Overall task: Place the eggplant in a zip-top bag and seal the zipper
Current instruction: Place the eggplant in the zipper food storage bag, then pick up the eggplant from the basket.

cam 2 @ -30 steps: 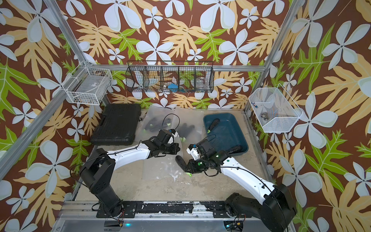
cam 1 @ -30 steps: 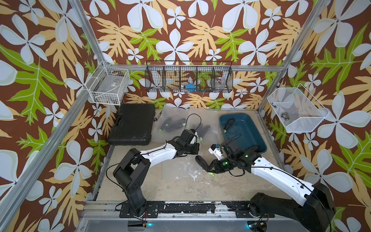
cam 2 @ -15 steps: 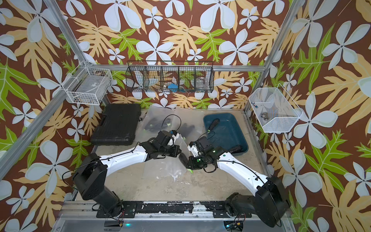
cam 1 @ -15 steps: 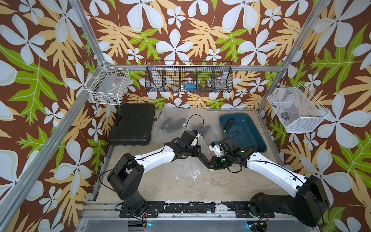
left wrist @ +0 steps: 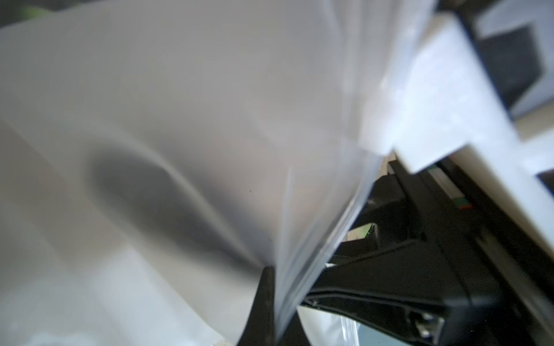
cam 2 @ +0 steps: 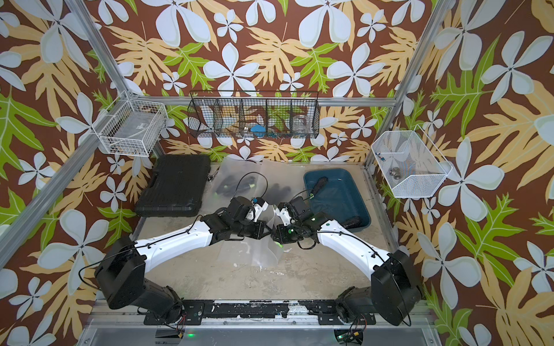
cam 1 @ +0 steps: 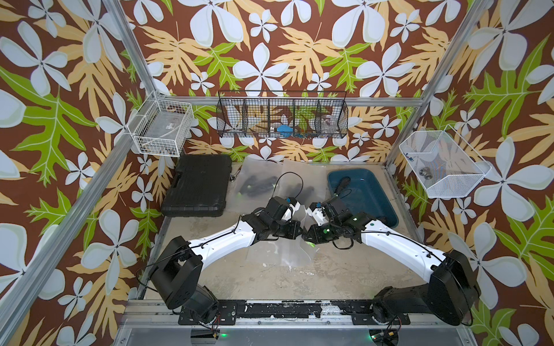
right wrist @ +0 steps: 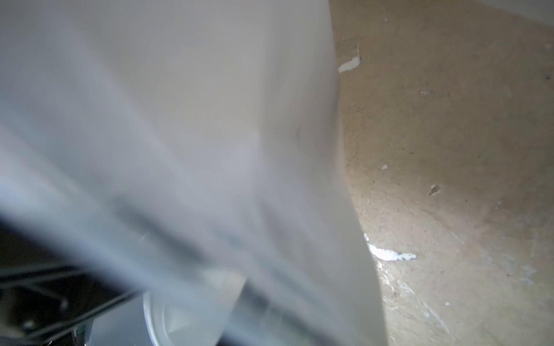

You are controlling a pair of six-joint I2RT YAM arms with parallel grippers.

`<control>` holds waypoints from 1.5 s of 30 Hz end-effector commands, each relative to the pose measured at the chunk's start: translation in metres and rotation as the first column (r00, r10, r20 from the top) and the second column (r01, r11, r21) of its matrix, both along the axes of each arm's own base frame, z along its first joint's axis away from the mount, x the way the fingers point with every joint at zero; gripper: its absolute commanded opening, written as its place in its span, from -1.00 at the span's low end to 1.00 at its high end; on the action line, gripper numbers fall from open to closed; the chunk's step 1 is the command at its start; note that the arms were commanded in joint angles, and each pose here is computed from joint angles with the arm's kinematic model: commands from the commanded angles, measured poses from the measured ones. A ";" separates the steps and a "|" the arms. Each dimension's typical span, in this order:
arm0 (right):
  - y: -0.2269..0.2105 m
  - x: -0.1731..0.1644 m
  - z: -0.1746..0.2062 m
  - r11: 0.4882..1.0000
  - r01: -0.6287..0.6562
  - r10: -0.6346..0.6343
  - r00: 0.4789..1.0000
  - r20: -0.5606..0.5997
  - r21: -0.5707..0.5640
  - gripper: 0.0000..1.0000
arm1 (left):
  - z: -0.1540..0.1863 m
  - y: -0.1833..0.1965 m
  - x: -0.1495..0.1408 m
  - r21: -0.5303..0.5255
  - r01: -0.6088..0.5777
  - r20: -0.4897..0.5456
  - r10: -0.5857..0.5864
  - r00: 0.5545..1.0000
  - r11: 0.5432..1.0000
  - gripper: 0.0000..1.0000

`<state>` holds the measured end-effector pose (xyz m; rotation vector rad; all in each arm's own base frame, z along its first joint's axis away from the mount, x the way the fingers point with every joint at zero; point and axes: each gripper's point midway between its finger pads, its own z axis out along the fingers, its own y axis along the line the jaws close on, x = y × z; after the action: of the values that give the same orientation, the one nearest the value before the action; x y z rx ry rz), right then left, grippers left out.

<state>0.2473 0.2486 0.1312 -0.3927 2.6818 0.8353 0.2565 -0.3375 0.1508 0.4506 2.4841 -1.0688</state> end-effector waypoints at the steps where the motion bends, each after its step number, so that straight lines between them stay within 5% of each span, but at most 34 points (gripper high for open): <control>1: 0.005 0.023 0.013 0.996 0.086 -0.089 0.989 0.116 0.032 -0.64 | 0.014 -0.004 0.004 -0.099 -0.041 -0.034 0.038 0.999 0.994 -1.00; 12: 0.023 0.028 0.021 0.987 0.076 -0.105 0.973 0.204 0.143 -0.05 | 0.019 0.016 0.024 -0.123 -0.156 -0.061 0.150 0.987 0.980 -1.00; 18: 0.004 0.031 0.057 0.990 0.057 -0.089 0.961 0.263 0.129 0.04 | 0.002 0.030 0.041 -0.030 -0.203 -0.020 0.203 0.979 0.979 -1.00; 22: -0.034 0.056 0.063 0.978 0.163 -0.193 0.942 0.274 0.129 0.04 | -0.006 0.028 0.043 -0.015 -0.197 -0.030 0.197 0.980 0.980 -1.00; 25: -0.074 0.093 0.061 0.940 0.329 -0.340 0.882 0.328 0.091 0.04 | -0.010 0.026 0.042 -0.010 -0.185 -0.036 0.185 0.982 0.983 -1.00; 32: -0.156 0.178 0.030 0.739 0.673 -0.628 0.666 0.403 0.039 0.05 | -0.012 0.025 0.037 -0.008 -0.149 -0.036 0.148 0.988 0.989 -1.00; 45: -0.209 0.277 -0.048 0.636 0.763 -0.689 0.629 0.360 -0.116 0.04 | -0.018 0.024 0.036 -0.008 -0.139 -0.039 0.138 0.990 0.990 -1.00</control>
<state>0.5124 0.0464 0.0858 0.4943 2.3402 0.1746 0.2905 -0.3119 0.1328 0.2393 2.5130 -1.0375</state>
